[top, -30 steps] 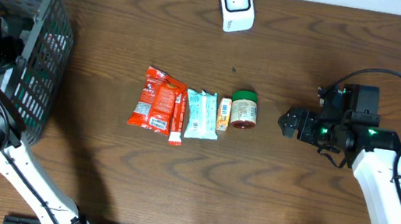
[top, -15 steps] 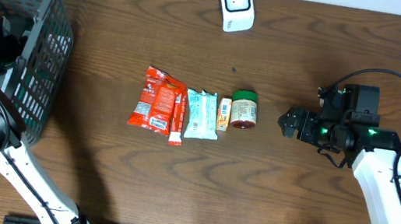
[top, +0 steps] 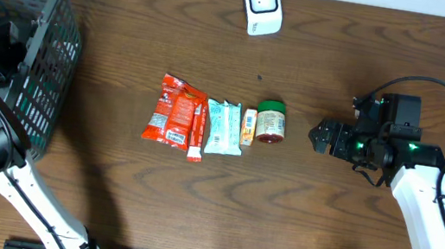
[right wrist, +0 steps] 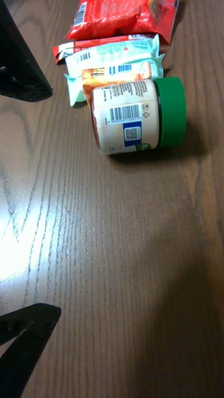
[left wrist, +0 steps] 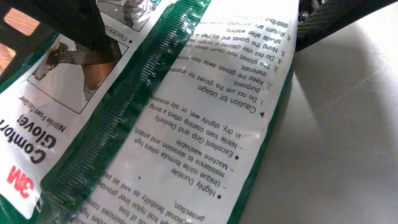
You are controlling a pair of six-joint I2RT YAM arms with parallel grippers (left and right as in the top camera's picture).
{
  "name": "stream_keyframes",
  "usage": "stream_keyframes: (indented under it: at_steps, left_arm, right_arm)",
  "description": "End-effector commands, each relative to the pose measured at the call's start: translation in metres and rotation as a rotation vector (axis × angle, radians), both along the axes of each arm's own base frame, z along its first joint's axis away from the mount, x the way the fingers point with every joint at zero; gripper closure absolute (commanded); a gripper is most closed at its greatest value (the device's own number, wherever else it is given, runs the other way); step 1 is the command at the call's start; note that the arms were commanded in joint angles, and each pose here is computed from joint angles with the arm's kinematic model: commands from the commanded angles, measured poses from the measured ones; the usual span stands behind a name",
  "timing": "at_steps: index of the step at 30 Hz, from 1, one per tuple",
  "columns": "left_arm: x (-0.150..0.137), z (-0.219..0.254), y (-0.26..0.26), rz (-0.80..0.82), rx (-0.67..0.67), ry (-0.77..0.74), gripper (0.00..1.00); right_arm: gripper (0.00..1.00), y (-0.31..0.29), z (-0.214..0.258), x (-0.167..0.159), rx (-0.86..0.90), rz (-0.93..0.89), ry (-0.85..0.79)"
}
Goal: Scan the item barcode
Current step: 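Reach the left gripper into the basket and grasp the green glove pack, then lift the glove pack out and carry it toward the right gripper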
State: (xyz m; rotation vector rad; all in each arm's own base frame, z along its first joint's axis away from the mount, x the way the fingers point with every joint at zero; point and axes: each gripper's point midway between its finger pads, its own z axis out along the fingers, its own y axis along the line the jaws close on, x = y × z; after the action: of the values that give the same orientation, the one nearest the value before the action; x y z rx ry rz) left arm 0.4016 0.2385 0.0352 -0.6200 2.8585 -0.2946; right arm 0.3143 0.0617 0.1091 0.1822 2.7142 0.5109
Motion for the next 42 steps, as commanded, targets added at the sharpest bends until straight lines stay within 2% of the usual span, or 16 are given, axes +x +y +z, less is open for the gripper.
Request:
stream_keyframes:
  at_steps: [1, 5, 9, 11, 12, 17, 23, 25, 28, 33, 38, 42]
  left_arm:
    - [-0.018, -0.041, -0.028, -0.015, -0.099, 0.092, 0.16]
    - [-0.020, -0.042, -0.029, -0.021, -0.101, 0.093, 0.47]
    - [-0.021, -0.042, -0.029, -0.021, -0.104, 0.096, 0.65]
    - [-0.020, -0.042, -0.029, -0.024, -0.103, 0.094, 0.81]
    - [-0.020, -0.042, -0.029, -0.024, -0.103, 0.094, 0.93]
    - [-0.008, 0.000, -0.012, -0.011, -0.046, 0.016, 0.93]
    - [0.005, 0.100, 0.021, 0.101, 0.091, -0.189, 0.93]
    - [0.002, 0.152, 0.032, 0.162, 0.160, -0.299, 0.93]
    - [-0.011, 0.205, 0.043, 0.253, 0.257, -0.387, 0.93]
    - [-0.033, 0.288, 0.033, 0.299, 0.378, -0.546, 0.93]
    - [-0.056, 0.359, 0.013, 0.350, 0.441, -0.718, 0.93]
    - [-0.078, 0.393, -0.008, 0.397, 0.438, -0.798, 0.93]
  right_arm:
    - [0.01, 0.005, 0.005, 0.003, 0.009, 0.010, -0.012]
    - [0.01, 0.005, 0.005, 0.003, 0.009, 0.010, -0.012]
    - [0.01, 0.005, 0.005, 0.003, 0.009, 0.010, -0.012]
    - [0.01, 0.005, 0.005, 0.003, 0.009, 0.010, -0.012]
    - [0.01, 0.005, 0.005, 0.003, 0.009, 0.010, -0.012]
    - [0.01, 0.005, 0.005, 0.002, 0.009, 0.010, -0.012]
    - [0.01, 0.005, 0.005, 0.003, 0.009, 0.010, -0.012]
    - [0.01, 0.005, 0.005, 0.003, 0.009, 0.010, -0.012]
    - [0.01, 0.005, 0.005, 0.003, 0.009, 0.010, -0.012]
    - [0.01, 0.005, 0.005, 0.003, 0.009, 0.010, -0.012]
    - [0.01, 0.005, 0.005, 0.003, 0.009, 0.010, -0.012]
    - [0.01, 0.005, 0.005, 0.003, 0.009, 0.010, -0.012]
